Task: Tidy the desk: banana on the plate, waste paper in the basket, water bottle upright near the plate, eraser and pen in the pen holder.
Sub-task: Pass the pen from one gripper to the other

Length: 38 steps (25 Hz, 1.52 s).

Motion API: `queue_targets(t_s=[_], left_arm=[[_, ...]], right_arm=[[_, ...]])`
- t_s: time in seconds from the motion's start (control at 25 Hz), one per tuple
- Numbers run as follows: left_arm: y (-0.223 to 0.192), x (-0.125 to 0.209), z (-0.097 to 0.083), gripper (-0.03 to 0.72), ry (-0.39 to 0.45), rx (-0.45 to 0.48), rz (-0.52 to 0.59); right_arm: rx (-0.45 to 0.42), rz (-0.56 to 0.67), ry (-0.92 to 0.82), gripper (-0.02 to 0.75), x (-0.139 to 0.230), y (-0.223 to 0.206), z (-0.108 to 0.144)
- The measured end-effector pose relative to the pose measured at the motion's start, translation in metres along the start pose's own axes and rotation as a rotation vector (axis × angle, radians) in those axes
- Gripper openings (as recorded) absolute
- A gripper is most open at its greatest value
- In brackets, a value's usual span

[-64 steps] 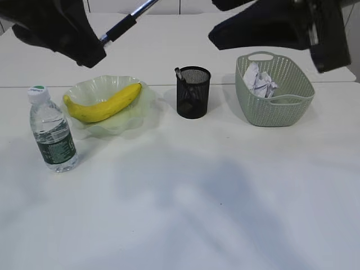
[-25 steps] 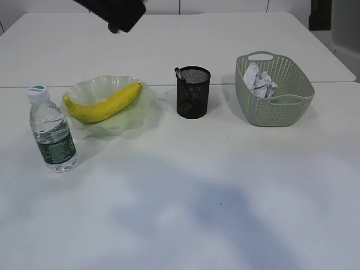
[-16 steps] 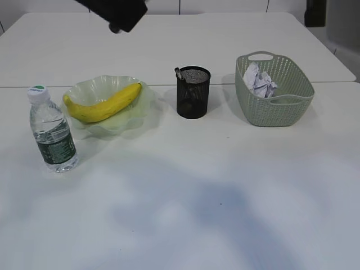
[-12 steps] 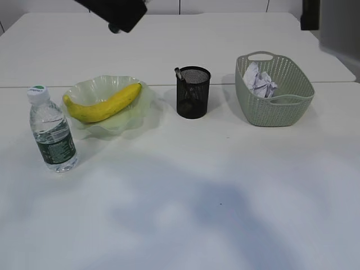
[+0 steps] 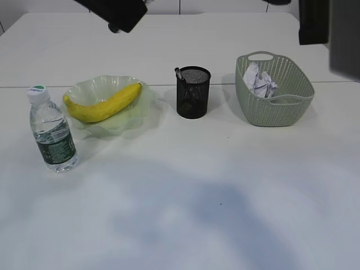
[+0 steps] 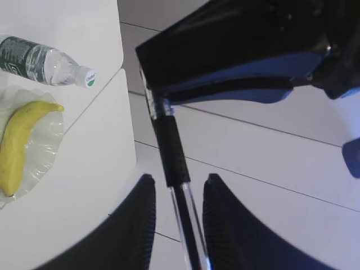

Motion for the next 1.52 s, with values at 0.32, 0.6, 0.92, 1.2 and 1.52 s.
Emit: queue_targets(t_s=[0.32, 0.6, 0.92, 1.2, 1.52], left_arm=[[0.0, -0.0001, -0.0002, 0.098, 0.001, 0.002, -0.001], [0.0, -0.0012, -0.0034, 0.098, -0.002, 0.024, -0.008], [0.0009, -0.0012, -0.0039, 0.098, -0.003, 0.025, -0.011], [0.0018, -0.0012, -0.0042, 0.098, -0.011, 0.025, -0.013], [0.0018, -0.0012, -0.0042, 0.122, -0.035, 0.025, -0.013]], right_arm=[[-0.002, -0.007, 0.001, 0.216, -0.001, 0.0, 0.0003], [-0.007, -0.011, -0.001, 0.157, -0.0007, -0.0019, 0.0019], [-0.013, -0.015, 0.007, 0.111, -0.001, -0.0024, 0.003], [-0.021, -0.017, 0.021, 0.068, -0.0013, -0.0023, 0.0041], [-0.022, -0.017, 0.022, 0.06, -0.0013, -0.0023, 0.0042]])
Point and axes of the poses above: a point on each arm's last joint axis where the gripper is mounted, y pointing back along that axis away from the gripper, z along the wrist's bending axis when the last joint is at zero, x = y × z, the point moved 5 cm from there along -y, pointing out along that axis toward the gripper, and after that the axes turned 4 degrees about -y, right-handed, at the moved point
